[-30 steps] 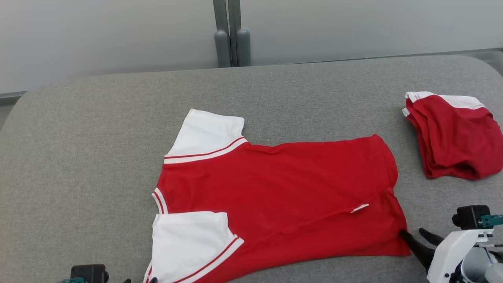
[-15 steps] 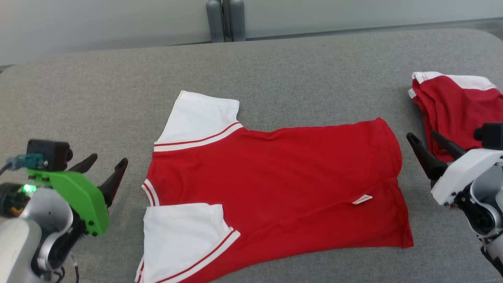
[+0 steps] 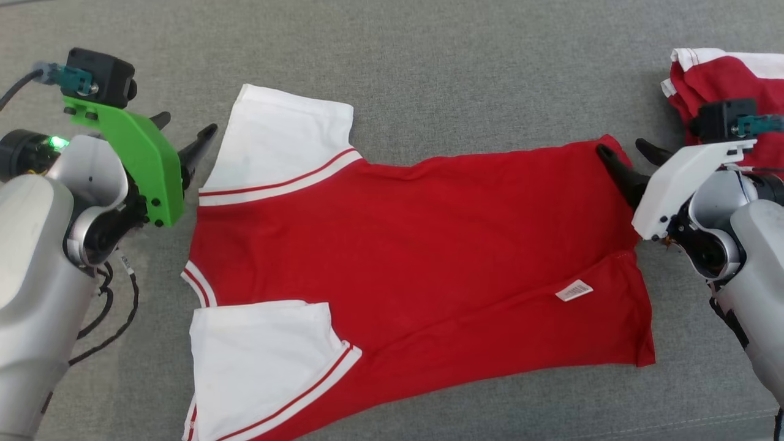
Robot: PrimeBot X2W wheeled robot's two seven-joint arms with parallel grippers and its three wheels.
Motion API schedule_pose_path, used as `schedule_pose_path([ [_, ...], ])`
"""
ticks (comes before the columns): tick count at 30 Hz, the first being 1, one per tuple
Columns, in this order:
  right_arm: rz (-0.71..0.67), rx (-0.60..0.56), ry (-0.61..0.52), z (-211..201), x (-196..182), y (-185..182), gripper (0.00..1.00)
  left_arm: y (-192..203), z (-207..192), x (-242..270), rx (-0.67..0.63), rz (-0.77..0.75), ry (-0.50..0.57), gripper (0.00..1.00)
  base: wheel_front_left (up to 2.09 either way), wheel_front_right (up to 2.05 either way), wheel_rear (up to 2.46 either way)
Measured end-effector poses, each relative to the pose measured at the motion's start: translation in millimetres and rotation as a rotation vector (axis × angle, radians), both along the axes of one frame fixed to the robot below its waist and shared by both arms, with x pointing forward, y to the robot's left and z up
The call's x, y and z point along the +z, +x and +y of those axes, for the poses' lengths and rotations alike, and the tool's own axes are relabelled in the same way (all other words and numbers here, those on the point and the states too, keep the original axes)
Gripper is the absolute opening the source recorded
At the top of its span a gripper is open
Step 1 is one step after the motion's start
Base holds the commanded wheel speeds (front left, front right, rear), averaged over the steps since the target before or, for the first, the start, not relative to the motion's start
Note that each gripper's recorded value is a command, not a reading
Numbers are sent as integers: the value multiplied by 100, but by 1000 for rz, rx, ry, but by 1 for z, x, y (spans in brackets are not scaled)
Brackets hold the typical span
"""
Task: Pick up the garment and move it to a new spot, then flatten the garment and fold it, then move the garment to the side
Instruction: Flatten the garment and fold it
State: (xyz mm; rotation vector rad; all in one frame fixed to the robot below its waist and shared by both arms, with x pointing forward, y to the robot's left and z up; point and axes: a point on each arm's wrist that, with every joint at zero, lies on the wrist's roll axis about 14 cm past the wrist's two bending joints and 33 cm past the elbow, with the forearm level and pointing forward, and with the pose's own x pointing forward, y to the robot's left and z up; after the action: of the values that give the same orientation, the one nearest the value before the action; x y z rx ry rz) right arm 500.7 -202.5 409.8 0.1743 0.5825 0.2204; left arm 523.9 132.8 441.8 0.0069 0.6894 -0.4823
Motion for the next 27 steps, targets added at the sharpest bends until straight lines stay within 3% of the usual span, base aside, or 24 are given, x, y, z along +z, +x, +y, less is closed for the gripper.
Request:
schedule_pose_path([
  [18,76,57,-7,12,-34,3,100,48,-29,-67,-63,116,35,100,0,0,0],
  [21,82,61,-3,13,-37,2,90,50,-32,-76,-62,132,27,100,0,0,0],
  [23,83,63,-3,12,-38,2,70,53,-36,-77,-69,134,19,100,0,0,0],
  [24,82,64,-4,12,-38,3,58,53,-38,-78,-72,135,14,65,0,0,0],
  [25,83,64,-5,11,-39,3,50,53,-39,-78,-76,137,12,45,0,0,0],
  [26,84,64,-7,11,-39,2,47,53,-40,-77,-78,134,9,0,0,0,0],
  [27,86,65,-5,11,-40,2,41,51,-41,-77,-82,139,7,0,0,0,0],
])
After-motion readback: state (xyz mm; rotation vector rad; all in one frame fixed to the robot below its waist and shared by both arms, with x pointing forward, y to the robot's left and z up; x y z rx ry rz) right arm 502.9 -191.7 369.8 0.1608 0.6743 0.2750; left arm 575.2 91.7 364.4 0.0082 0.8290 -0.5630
